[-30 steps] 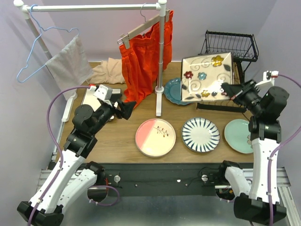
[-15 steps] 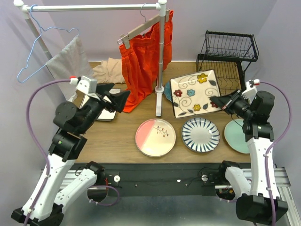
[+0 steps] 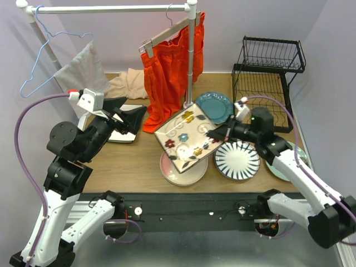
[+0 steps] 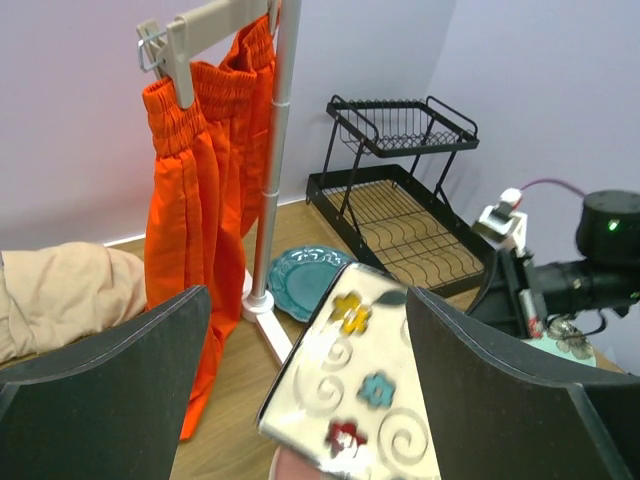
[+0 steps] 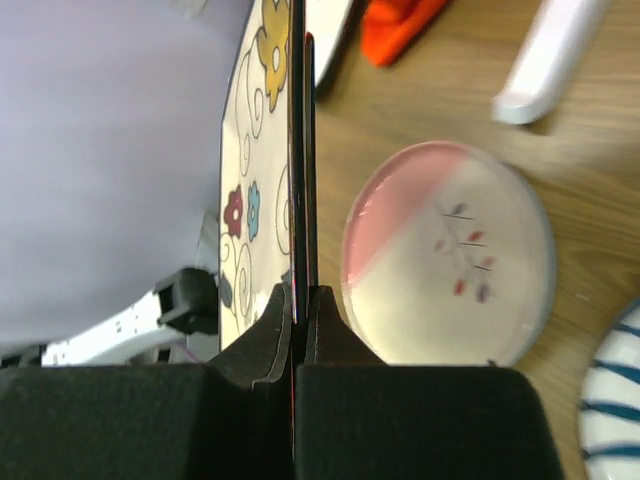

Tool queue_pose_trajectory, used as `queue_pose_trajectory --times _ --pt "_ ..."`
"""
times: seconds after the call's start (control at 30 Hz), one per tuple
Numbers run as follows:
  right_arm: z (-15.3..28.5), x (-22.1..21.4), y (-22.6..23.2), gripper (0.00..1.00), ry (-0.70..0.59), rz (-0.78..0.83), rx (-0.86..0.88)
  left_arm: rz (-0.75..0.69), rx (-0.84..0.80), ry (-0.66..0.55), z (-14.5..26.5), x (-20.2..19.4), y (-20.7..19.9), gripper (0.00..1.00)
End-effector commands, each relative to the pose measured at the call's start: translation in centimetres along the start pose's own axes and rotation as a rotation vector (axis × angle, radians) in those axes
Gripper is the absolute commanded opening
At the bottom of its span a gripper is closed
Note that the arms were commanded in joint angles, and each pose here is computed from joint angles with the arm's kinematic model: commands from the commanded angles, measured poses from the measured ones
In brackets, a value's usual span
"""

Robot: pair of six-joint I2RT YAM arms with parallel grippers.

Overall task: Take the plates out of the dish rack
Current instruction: Place the plate at the center of the board.

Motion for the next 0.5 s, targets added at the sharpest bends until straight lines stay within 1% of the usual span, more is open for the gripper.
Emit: queue_pose_trajectory --times 0.0,0.07,0.1,0.17,0.2,0.23,0.27,0.3,0.4,0.47 --pt "-3.4 -0.6 7.8 0.01 -0.024 0.126 0.267 -0.009 -0.014 -0.013 1.4 1.2 -0.5 0.88" --pt "-5.9 -2.3 8.0 0.01 0.040 0.129 0.271 -0.010 -0.010 -0.015 1.7 1.4 -0.5 0.88" --pt "-6.9 -3.9 9.2 0.01 0.082 0.148 0.315 -0.011 -0.004 -0.019 1.9 1.5 -0.5 0.88" --pt "-8.3 -4.8 10.7 0.01 0.107 0.174 0.352 -0.011 0.002 -0.017 2.2 1.6 -0.5 0.88" --pt "-10.1 -6.4 10.7 0.01 0.160 0.181 0.347 -0.011 0.005 -0.018 2.4 1.7 -0.4 0.88" --pt "-10.7 -6.4 12.0 0.01 0.158 0.204 0.384 -0.013 0.003 -0.020 2.6 1.8 -0.5 0.88" --pt "-11.5 -6.7 12.3 0.01 0.172 0.223 0.390 -0.012 0.004 -0.019 2.8 1.9 -0.6 0.88" --pt "-12.9 -7.6 11.8 0.01 0.204 0.224 0.377 -0.012 0.007 -0.018 2.9 1.9 -0.5 0.88" --pt "-14.7 -7.3 12.9 0.01 0.194 0.239 0.439 -0.008 -0.005 -0.027 3.6 2.4 -0.9 0.88" --pt "-16.4 -7.8 12.6 0.01 0.234 0.252 0.458 -0.003 -0.013 -0.038 4.2 2.8 -1.1 0.88"
Point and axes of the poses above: each gripper's point midway between its finger pads, its own z axis back along the fingers, its own y axis along the line the jaws close on, x = y × z, the point moved 4 cm from there along z, back along the fingers, and after that the axes turned 4 degrees about -z, right-handed, at the moved point
